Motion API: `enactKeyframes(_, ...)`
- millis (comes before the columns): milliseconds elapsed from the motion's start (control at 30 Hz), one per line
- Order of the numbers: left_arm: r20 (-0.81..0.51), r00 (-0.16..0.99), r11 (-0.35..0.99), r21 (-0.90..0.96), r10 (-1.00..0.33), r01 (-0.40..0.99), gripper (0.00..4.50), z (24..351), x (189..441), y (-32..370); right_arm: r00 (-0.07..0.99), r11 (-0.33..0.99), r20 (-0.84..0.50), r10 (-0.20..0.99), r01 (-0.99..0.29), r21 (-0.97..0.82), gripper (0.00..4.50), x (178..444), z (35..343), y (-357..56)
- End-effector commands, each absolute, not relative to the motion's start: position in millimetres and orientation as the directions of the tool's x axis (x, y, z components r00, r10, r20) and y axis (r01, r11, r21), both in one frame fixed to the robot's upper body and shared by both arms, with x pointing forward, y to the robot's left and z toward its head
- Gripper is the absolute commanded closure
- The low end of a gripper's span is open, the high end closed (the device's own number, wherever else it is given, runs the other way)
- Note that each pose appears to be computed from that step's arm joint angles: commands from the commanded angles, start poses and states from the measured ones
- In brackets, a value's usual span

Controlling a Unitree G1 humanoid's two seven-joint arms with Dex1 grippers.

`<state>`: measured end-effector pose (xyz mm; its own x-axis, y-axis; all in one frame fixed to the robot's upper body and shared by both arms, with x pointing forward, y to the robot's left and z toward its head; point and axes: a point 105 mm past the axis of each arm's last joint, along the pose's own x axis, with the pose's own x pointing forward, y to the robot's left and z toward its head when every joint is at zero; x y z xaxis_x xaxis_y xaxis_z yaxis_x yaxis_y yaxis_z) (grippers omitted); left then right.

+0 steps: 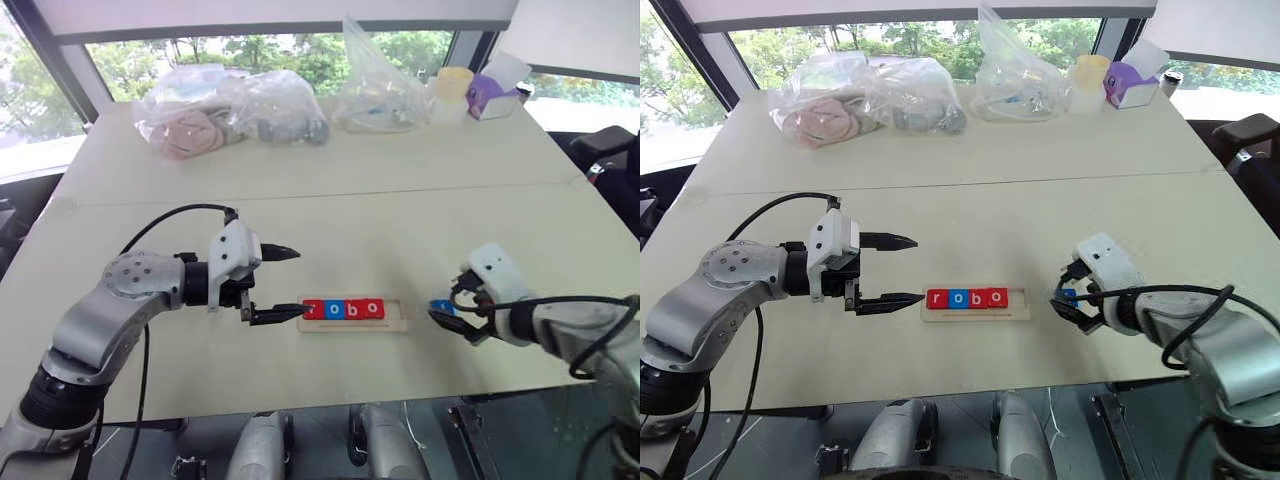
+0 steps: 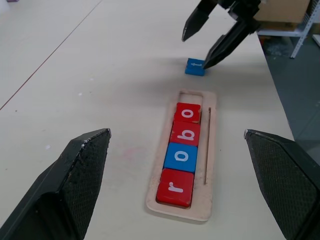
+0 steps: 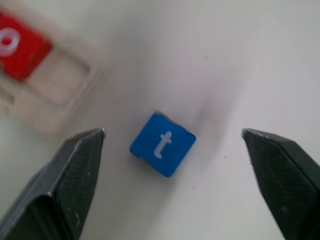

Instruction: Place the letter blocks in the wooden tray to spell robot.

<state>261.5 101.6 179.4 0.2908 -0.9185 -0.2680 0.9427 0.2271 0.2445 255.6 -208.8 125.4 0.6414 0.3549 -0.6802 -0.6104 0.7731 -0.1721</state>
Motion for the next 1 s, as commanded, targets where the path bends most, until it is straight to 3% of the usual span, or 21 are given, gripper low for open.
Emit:
enactKeyframes(33, -0.255, 0.291, 0.217, 0.28, -0.922, 0.935, 0.0, 185.5, 261.2, 99.2, 0.562, 0.565, -0.66, 0.499, -0.788, -0.244, 0.01, 256.1, 131.6, -208.3)
enactKeyframes(167, -0.257, 0.295, 0.218, 0.291, -0.92, 0.932, 0.0, 186.5, 262.2, 99.2, 0.473, 0.369, -0.705, 0.528, -0.876, -0.311, 0.01, 260.1, 120.0, -221.1)
enactKeyframes(467, -0.258, 0.309, 0.23, 0.294, -0.915, 0.928, 0.0, 187.7, 260.1, 101.8, 0.459, 0.281, -0.721, 0.519, -0.888, -0.363, 0.01, 292.6, 110.9, -237.3)
enactKeyframes(767, -0.27, 0.329, 0.249, 0.293, -0.905, 0.923, 0.0, 187.2, 258.2, 108.0, 0.369, 0.244, -0.746, 0.554, -0.929, -0.279, 0.01, 295.6, 105.2, -240.9)
enactKeyframes(900, -0.271, 0.34, 0.259, 0.295, -0.9, 0.92, 0.0, 187.1, 258.6, 110.0, 0.329, 0.22, -0.736, 0.592, -0.944, -0.245, 1.33, 291.8, 109.1, -234.8)
enactKeyframes(1000, -0.27, 0.342, 0.261, 0.295, -0.9, 0.919, 0.0, 187.0, 258.3, 110.5, 0.32, 0.21, -0.719, 0.617, -0.948, -0.241, 3.03, 291.2, 113.5, -226.5)
